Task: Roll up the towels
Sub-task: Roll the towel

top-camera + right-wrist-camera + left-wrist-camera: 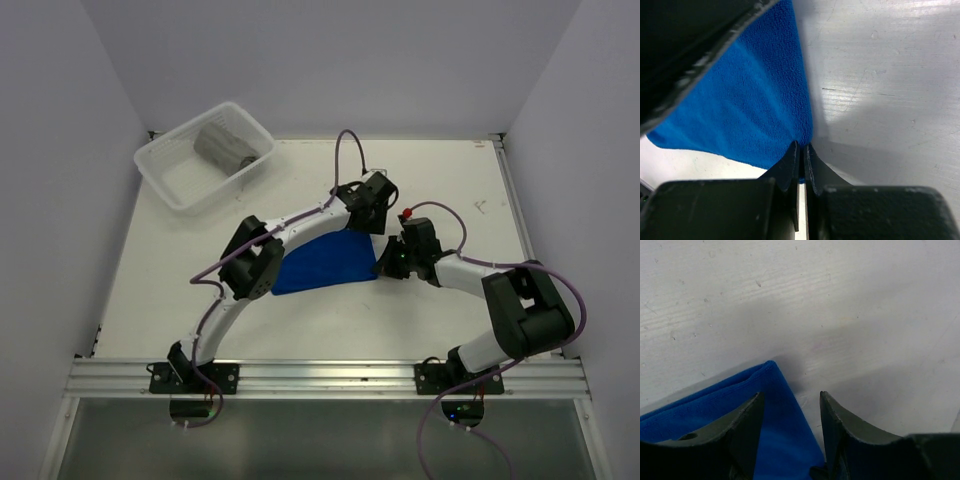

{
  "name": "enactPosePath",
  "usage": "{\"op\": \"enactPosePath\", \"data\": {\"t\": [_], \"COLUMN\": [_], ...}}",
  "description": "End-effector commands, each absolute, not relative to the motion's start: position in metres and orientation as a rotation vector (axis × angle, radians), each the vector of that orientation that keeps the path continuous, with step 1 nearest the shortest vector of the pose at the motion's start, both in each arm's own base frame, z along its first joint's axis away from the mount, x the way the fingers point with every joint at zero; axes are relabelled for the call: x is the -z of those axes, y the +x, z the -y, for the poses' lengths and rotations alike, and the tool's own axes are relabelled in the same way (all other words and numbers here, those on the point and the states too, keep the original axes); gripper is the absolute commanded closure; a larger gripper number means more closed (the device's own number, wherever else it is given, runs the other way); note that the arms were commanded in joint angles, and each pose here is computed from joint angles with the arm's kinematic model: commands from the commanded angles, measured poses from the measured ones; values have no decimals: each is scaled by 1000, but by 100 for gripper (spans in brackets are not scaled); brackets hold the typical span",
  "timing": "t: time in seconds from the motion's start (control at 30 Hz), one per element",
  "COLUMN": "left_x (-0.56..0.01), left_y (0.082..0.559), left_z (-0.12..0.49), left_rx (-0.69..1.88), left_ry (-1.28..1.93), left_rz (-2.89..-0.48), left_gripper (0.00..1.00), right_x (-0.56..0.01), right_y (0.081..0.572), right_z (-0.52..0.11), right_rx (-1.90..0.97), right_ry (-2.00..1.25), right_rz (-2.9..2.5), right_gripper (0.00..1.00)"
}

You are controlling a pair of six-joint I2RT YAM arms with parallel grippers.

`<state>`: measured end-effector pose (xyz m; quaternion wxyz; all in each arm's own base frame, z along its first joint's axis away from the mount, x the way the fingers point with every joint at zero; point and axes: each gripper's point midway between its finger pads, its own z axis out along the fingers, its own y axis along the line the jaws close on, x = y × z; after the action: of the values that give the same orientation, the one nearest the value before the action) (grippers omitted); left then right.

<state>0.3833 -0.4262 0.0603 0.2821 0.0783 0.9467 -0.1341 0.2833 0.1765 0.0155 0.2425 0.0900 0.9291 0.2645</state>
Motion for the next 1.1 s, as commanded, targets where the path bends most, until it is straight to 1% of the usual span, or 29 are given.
{"op": "enactPosePath", "data": {"t": [0.0,0.2,0.33,0.6,0.83,0.87,0.93,0.97,1.07], "left_x": [-58,-46,-40,-30,-16,-11,-9,-6,-6], "left_y": [390,391,390,386,376,374,373,371,369], "left_z": [421,426,426,408,397,397,401,404,413], "left_rx": [309,325,280,43,-59,-60,-39,-22,32], "left_ry": [159,160,185,205,202,204,195,198,190], "left_rz": [-2540,-2544,-2542,-2529,-2559,-2570,-2578,-2590,-2599], "left_gripper": [48,49,50,51,56,60,63,68,73], "right_x": [0,3,3,0,2,2,-1,-2,-9], "right_y": [281,278,276,278,274,274,274,274,275], "right_z": [-164,-165,-165,-168,-169,-169,-170,-171,-171], "right_rx": [-632,-644,-649,-682,-694,-698,-700,-700,-651], "right_ry": [291,297,296,320,325,324,313,302,244], "right_rz": [-2561,-2562,-2563,-2532,-2522,-2521,-2513,-2511,-2501], "right_gripper": [100,100,100,100,100,100,100,100,100]}}
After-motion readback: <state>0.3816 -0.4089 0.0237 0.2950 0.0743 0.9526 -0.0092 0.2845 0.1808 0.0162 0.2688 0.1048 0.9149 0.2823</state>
